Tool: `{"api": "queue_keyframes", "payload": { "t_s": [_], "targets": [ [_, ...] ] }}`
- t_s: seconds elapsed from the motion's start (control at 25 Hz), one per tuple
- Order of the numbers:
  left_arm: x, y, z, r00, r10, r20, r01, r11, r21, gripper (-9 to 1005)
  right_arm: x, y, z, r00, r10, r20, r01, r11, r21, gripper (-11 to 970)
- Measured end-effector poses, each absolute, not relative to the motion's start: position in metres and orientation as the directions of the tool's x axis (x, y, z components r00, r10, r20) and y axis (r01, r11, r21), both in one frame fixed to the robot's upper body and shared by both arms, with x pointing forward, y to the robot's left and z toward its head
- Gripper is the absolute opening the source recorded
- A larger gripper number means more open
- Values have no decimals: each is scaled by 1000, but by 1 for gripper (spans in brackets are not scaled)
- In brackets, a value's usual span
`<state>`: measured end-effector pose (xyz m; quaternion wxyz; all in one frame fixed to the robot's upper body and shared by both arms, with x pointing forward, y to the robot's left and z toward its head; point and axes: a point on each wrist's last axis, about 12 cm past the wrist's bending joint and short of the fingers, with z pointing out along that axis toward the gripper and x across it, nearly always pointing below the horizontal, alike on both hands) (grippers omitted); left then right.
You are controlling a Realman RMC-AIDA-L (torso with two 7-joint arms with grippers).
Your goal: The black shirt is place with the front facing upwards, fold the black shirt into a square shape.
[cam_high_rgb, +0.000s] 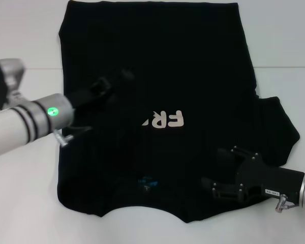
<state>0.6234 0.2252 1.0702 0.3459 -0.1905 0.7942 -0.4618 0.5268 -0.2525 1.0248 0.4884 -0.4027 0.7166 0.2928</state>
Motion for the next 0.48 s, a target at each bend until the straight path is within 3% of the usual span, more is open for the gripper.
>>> {"api": "queue_keyframes", "payload": {
  "t_s": [0.28, 0.48],
  "targets": [
    [606, 262, 1065, -679, -642, -356, 15, 473, -881, 939, 527, -253, 1025, -200, -292, -935, -861, 508, 25, 944],
    [584, 292, 1078, -720, -465, -516, 255, 515, -819, 938, 528, -255, 1025, -227, -268, -936, -845, 532, 52, 945]
  ]
}}
